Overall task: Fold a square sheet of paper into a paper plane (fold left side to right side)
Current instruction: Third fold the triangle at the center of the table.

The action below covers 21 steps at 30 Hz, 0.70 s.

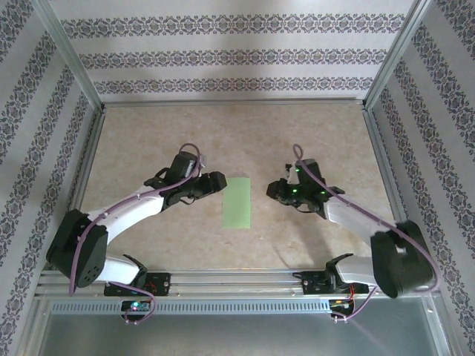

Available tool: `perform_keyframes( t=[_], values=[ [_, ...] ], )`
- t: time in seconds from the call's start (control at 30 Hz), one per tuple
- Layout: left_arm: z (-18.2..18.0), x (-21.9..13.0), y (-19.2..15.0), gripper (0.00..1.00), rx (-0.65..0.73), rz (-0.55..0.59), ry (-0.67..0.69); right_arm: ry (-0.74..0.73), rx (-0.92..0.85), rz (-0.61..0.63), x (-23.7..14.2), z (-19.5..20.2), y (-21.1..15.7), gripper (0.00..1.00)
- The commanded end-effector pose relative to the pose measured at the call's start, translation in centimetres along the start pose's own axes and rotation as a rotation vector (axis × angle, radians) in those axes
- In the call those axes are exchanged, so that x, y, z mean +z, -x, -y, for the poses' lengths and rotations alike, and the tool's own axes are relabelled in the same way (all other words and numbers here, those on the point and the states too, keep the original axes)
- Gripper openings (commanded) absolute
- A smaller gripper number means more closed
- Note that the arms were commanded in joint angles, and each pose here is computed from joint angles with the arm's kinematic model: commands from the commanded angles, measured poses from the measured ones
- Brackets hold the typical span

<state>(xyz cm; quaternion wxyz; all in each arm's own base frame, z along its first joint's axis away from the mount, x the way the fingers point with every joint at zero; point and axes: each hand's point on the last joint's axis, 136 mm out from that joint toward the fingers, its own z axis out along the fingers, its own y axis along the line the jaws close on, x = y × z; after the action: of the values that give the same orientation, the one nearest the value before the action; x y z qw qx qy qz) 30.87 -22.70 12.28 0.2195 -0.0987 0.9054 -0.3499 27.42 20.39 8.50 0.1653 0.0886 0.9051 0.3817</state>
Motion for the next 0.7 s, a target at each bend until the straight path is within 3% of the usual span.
perform_keyframes(
  t=[0.0, 0.1, 0.67],
  values=[
    [1.7, -0.8, 1.9, 0.65, -0.008, 0.075, -0.087, 0.031, -0.011, 0.003, 2.5, -1.8, 0.4, 0.09],
    [0.9, -0.8, 1.8, 0.65, -0.016, 0.071, -0.061, -0.013, -0.023, -0.036, 4.7, -1.3, -0.3, 0.0],
    [-0.5, 0.4, 0.9, 0.64, -0.034, 0.011, -0.01, -0.092, -0.045, -0.141, 8.6, 1.2, -2.0, 0.0]
  ],
)
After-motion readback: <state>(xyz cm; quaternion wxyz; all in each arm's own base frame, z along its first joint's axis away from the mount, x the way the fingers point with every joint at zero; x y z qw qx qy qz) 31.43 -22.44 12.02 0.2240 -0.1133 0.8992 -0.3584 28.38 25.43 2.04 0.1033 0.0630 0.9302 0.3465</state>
